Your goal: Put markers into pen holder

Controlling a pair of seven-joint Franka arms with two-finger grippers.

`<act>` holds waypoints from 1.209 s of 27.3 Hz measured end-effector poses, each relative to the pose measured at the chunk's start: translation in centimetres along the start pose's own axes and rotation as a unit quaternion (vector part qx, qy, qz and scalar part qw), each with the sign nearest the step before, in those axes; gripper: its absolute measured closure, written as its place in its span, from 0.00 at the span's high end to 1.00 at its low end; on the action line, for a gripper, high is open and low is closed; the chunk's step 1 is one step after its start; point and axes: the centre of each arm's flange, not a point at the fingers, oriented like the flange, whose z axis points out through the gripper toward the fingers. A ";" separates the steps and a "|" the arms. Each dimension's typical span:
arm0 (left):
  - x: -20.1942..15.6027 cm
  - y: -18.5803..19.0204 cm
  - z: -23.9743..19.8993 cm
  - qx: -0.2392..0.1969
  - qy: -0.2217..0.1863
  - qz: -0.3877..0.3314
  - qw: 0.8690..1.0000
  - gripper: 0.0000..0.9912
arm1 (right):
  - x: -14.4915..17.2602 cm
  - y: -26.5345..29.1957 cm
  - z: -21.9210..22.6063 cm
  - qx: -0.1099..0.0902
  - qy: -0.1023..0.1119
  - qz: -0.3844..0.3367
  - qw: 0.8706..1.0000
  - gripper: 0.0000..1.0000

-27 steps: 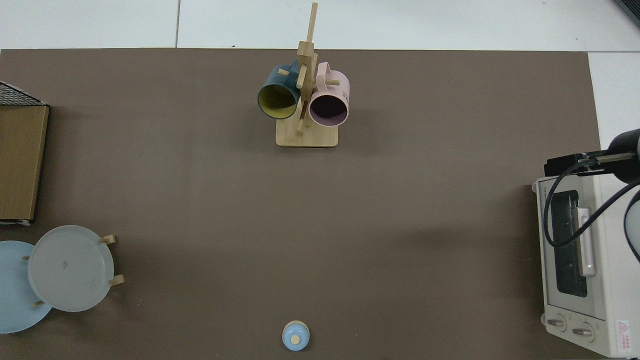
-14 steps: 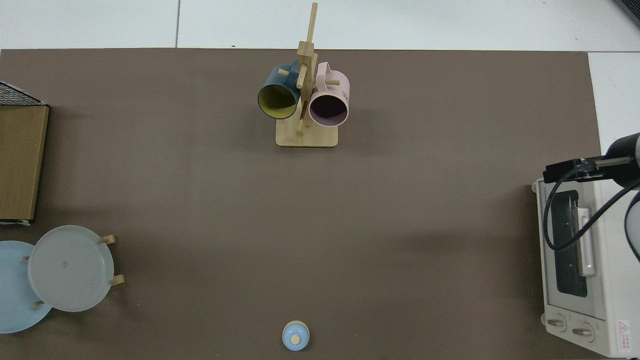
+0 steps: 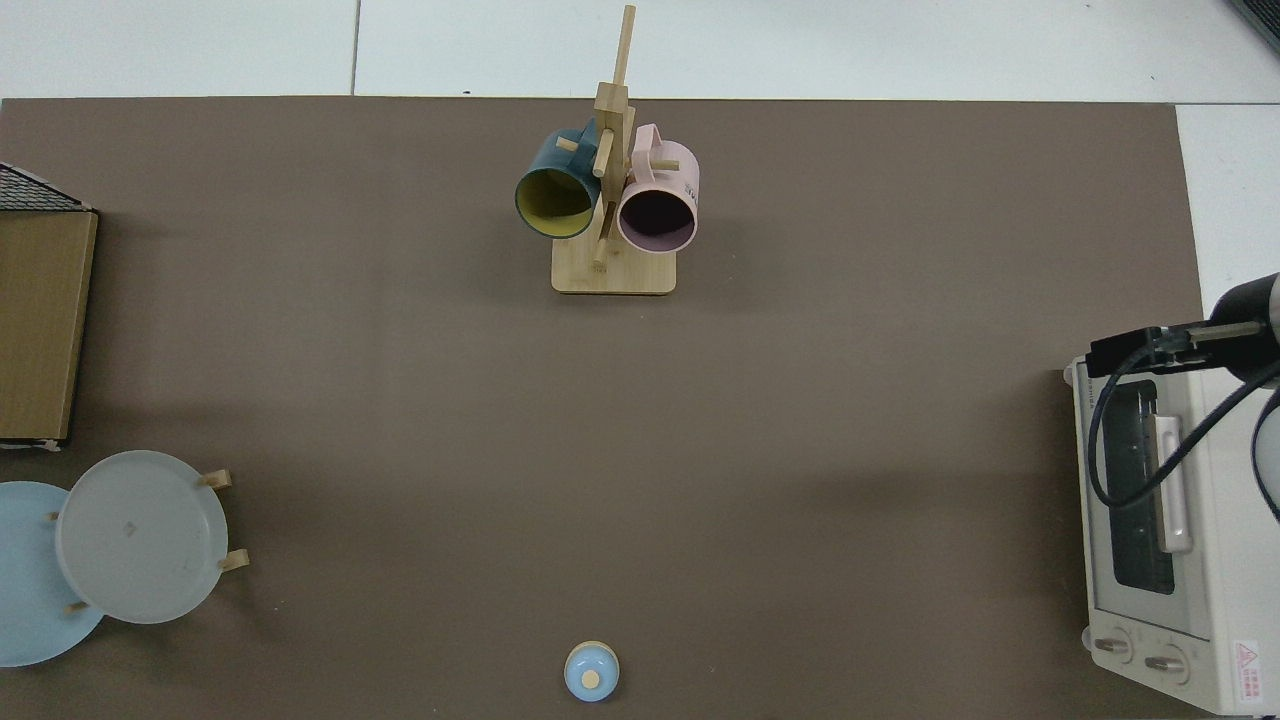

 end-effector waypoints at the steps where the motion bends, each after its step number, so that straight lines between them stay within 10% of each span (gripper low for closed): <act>1: 0.8 0.5 0.0 -0.011 0.004 -0.019 1.000 1.00 | 0.0 0.0 0.0 0.000 0.000 0.000 1.000 1.00; 13: 12.1 7.4 -2.4 -0.064 0.036 -0.201 0.977 1.00 | -0.6 0.0 -1.3 0.000 0.015 -0.001 1.000 1.00; 33: 5.3 9.1 -11.1 -0.110 0.061 -0.392 0.911 1.00 | -0.7 0.0 -1.5 0.000 0.016 -0.001 1.000 1.00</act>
